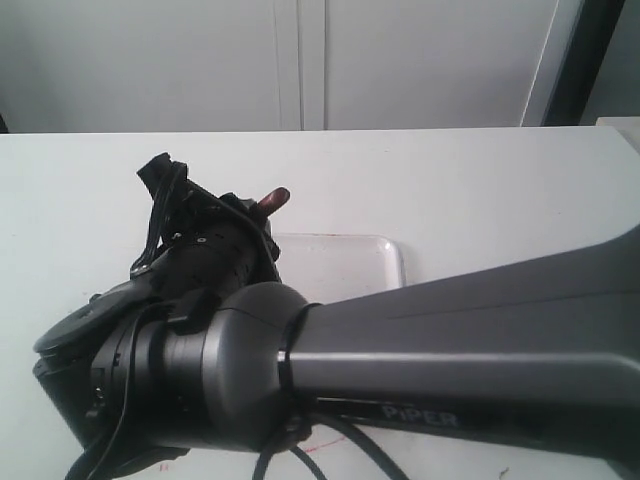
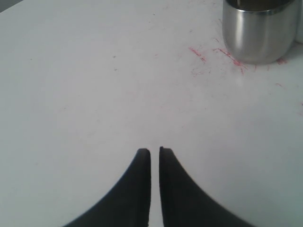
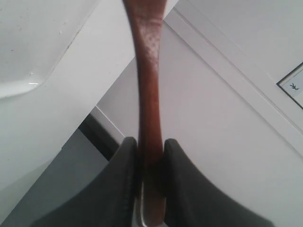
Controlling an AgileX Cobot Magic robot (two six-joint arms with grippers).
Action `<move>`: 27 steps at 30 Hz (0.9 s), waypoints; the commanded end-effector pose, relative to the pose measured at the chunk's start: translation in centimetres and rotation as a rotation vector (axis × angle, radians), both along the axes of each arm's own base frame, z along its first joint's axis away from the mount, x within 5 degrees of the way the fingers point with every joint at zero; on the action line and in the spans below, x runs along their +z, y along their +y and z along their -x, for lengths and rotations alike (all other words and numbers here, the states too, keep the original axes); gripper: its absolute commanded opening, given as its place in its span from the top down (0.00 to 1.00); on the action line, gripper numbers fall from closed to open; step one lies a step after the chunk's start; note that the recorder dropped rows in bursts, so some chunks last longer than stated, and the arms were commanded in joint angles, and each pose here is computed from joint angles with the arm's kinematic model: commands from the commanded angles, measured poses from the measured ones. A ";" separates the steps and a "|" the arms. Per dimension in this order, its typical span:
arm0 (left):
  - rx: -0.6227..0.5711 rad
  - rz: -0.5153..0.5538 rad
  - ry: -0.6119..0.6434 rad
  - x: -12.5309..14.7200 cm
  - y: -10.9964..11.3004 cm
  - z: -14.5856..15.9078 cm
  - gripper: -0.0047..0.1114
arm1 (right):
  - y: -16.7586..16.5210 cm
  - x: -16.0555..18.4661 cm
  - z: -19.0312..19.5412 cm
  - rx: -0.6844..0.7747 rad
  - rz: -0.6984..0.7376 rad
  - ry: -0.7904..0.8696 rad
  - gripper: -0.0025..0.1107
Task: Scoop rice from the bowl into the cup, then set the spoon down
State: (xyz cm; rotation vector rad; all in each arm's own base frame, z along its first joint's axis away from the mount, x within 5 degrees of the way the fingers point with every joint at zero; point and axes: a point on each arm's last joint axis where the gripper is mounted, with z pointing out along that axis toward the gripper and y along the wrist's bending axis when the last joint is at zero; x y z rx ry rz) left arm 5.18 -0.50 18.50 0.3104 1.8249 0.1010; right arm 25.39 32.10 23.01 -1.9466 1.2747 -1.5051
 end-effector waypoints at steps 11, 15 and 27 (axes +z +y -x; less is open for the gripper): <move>-0.006 0.005 0.059 -0.7 0.0 0.1 0.84 | -0.2 0.1 0.0 -0.019 -0.029 -0.014 0.98; -0.006 0.005 0.059 -0.7 0.0 0.1 0.84 | -0.8 0.5 -0.1 -0.079 -0.124 -0.007 0.98; -0.006 0.005 0.059 -0.7 0.0 0.1 0.84 | -2.1 -0.5 0.3 -0.057 -0.017 0.021 0.98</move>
